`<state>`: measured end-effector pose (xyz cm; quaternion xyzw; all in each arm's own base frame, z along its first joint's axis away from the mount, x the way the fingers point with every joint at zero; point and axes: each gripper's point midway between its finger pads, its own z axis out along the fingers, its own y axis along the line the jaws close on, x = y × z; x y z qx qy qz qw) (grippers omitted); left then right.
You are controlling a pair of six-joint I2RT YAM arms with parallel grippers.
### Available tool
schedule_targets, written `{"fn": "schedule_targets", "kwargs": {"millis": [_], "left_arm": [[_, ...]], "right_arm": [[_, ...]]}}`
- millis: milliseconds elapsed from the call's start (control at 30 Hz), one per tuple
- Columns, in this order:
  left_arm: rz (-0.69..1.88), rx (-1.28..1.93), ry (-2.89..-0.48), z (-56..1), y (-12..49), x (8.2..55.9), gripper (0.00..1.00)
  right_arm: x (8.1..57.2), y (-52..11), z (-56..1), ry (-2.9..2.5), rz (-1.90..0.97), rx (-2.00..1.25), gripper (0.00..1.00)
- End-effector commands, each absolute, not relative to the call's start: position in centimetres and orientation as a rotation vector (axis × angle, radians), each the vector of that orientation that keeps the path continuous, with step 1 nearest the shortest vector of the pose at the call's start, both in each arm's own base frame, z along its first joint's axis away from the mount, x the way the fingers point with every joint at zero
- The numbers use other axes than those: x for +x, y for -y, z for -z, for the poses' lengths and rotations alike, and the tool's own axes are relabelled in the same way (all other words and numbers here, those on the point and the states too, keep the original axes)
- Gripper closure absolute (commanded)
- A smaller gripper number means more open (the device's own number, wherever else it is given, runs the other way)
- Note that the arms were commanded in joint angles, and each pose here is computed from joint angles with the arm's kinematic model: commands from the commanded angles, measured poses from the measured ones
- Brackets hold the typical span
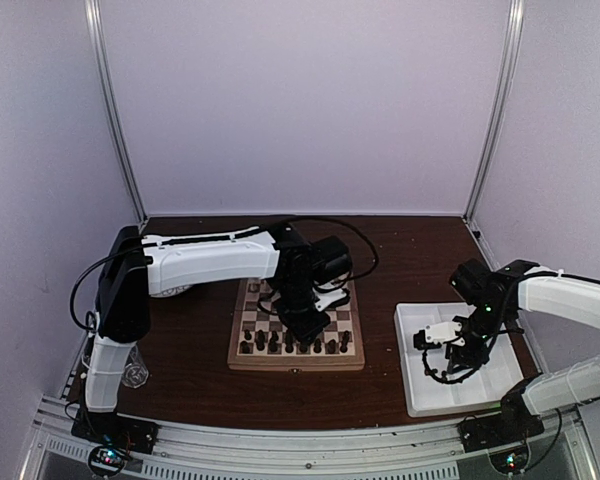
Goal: Set up the chess pieces on the board
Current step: Pick up the pawn from the storage box.
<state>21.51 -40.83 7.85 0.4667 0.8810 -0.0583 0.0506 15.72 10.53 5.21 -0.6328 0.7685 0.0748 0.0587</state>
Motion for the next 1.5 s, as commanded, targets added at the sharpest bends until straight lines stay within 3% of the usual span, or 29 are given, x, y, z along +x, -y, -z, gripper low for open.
{"fn": "schedule_targets", "kwargs": {"millis": [0,333,567,1033,1467], "left_arm": [[0.153,1.406,-2.666,-9.0,40.8,21.9,0.74],[0.228,1.260,-2.481,-16.7,41.2,23.6,0.66],[0.268,1.182,-2.435,-18.2,41.3,24.1,0.65],[0.658,1.046,-2.296,-21.4,44.7,22.9,0.58],[0.861,0.955,-2.247,-21.8,46.7,22.5,0.58]], "right_arm": [[16.4,-10.8,-5.2,-2.307,-0.201,-1.894,0.61],[17.5,-11.4,-3.8,-2.305,-0.220,-1.915,0.61],[17.1,-12.1,-4.2,-2.278,-0.286,-1.926,0.61],[17.4,-12.6,-3.1,-2.261,-0.311,-1.941,0.61],[17.3,-13.0,-1.6,-2.265,-0.342,-1.979,0.72]]}}
